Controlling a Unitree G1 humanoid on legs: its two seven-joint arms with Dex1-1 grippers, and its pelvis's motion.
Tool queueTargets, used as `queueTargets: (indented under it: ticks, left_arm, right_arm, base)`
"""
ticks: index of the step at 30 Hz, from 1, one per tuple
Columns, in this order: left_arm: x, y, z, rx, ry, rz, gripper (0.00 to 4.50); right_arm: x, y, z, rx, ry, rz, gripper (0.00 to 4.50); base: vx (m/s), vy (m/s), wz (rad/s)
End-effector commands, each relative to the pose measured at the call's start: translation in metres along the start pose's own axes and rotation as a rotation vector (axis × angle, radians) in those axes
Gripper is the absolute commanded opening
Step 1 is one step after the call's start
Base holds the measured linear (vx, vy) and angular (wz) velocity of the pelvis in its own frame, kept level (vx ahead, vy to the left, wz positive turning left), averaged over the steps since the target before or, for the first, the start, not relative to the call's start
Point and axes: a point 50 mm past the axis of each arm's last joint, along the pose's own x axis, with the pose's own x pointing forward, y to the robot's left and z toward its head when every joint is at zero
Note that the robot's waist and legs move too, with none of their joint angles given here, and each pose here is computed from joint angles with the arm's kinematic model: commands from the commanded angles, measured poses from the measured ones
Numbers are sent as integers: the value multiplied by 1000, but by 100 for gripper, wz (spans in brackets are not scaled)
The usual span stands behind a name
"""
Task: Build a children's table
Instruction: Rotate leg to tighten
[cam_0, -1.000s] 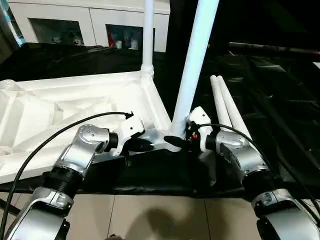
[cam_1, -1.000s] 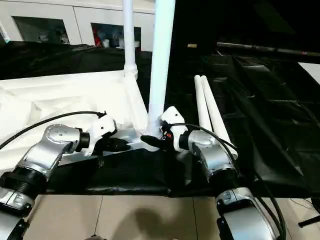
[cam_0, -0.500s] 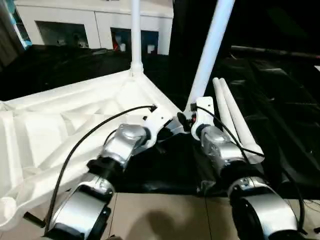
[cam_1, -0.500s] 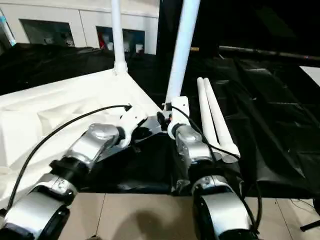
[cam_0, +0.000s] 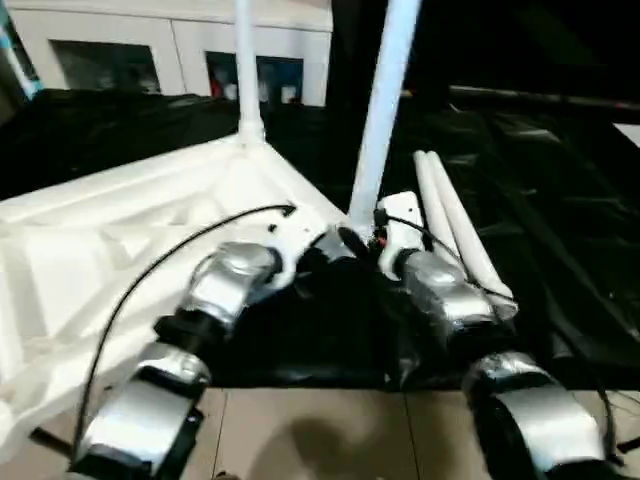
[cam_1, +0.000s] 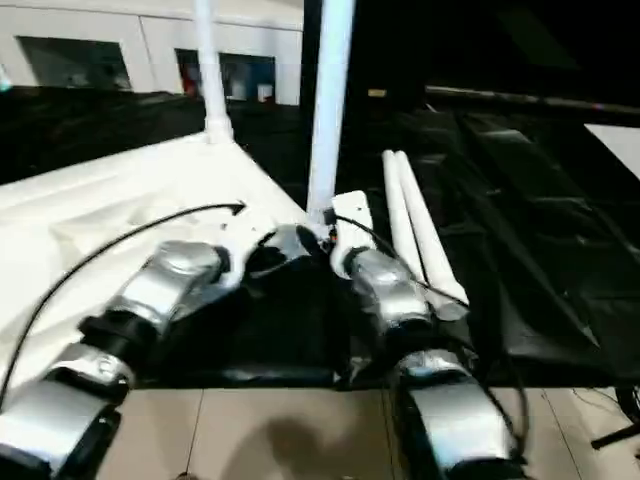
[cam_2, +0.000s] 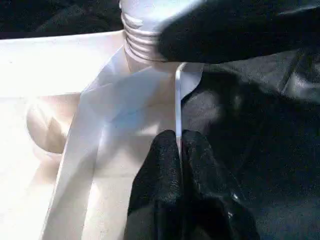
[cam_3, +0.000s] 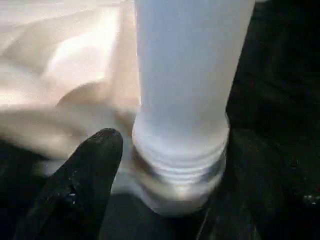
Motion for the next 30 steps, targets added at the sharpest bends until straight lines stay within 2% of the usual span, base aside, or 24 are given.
queueTargets:
  ticks: [1,2,6,10,18,24,30]
  left_arm:
    - [-5,-3,-14,-26,-21,-52,0]
    - [-11,-2,-16,-1,-31,-113,0]
    - [-25,-13,-17,44,-70,-316,0]
    - [-33,-20,-21,65,-61,-422,0]
    - [-38,-22,-22,68,-64,-459,0]
    - [-40,-22,-24,65,-56,-461,0]
    - [-39,-22,-25,52,-54,-441,0]
  right_arm:
    - [-2,7,5,-49,-2,137,363]
    - [-12,1,3,-96,22,203,363]
    - [-24,-9,3,-137,34,252,363]
    - [-28,-9,6,-152,34,299,363]
    - [-29,0,4,-168,54,387,363]
    - [-29,4,3,-152,53,416,297]
    - [-29,3,-2,-127,61,379,275]
  base:
    - [0,0,0]
    - [0,0,0]
    - [0,0,0]
    - [0,0,0]
    - [0,0,0]
    - [0,0,0]
    - [0,0,0]
